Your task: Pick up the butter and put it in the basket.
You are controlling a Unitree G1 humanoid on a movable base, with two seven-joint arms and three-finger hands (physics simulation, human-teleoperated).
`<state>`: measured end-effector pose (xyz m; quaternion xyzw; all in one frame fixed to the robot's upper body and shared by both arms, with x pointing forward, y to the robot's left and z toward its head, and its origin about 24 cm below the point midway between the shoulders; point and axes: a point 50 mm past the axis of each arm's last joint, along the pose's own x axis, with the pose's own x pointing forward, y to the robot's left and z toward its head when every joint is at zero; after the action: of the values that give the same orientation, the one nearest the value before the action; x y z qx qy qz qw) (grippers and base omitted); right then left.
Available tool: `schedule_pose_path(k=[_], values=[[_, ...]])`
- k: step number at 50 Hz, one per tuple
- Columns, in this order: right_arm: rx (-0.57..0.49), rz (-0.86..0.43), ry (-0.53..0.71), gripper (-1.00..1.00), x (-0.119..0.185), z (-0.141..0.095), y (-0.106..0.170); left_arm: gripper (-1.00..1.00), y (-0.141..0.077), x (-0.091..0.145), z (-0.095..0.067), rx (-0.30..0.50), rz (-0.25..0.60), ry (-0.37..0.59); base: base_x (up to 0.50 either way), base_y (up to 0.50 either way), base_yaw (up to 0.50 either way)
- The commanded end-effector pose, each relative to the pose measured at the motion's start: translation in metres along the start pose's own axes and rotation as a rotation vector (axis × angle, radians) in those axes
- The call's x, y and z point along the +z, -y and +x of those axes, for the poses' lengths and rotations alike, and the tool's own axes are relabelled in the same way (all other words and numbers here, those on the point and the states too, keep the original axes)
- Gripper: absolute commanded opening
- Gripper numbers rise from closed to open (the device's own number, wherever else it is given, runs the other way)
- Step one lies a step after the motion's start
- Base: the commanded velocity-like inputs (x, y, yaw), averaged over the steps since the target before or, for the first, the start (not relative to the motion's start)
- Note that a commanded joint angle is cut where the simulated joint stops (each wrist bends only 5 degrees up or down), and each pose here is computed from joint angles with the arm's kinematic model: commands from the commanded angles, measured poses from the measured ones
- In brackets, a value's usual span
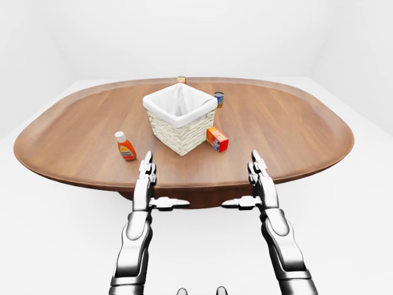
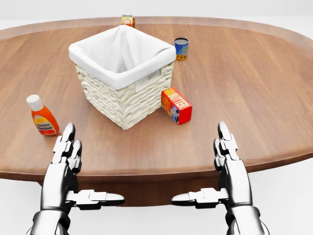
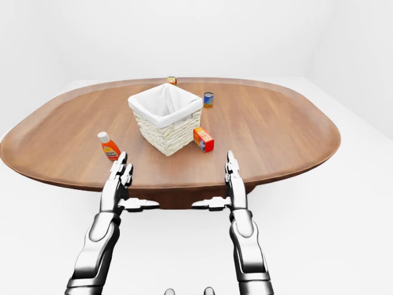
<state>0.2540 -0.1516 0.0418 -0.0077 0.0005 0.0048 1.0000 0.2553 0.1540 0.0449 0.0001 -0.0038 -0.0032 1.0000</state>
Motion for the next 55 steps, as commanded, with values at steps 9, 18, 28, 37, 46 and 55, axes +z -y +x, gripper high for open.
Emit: schedule_pose_path(k=[9, 18, 28, 37, 46, 55], values=[[0.051, -0.057, 0.012, 1.0, 0.01, 0.004, 0.001, 1.0, -0.007, 0.03, 0.002, -0.06, 0.006, 0.082, 0.0, 0.0, 0.0], [0.059, -0.05, 0.097, 1.0, 0.036, 0.006, 0.003, 1.0, -0.007, 0.058, 0.002, -0.087, 0.014, 0.198, 0.0, 0.0, 0.0], [0.038, -0.142, 0.275, 1.0, 0.08, 0.012, 0.01, 1.0, -0.016, 0.1, 0.004, -0.072, 0.032, 0.372, 0.0, 0.0, 0.0], [0.076, -0.235, 0.456, 1.0, 0.126, 0.013, 0.012, 1.0, -0.028, 0.133, 0.01, -0.073, 0.083, 0.497, 0.0, 0.0, 0.0], [0.098, -0.27, 0.549, 1.0, 0.151, 0.014, 0.017, 1.0, -0.039, 0.151, 0.018, -0.054, 0.095, 0.551, 0.0, 0.0, 0.0], [0.148, -0.25, 0.599, 1.0, 0.163, 0.012, 0.018, 1.0, -0.039, 0.156, 0.021, -0.056, 0.082, 0.563, 0.06, 0.0, 0.0]])
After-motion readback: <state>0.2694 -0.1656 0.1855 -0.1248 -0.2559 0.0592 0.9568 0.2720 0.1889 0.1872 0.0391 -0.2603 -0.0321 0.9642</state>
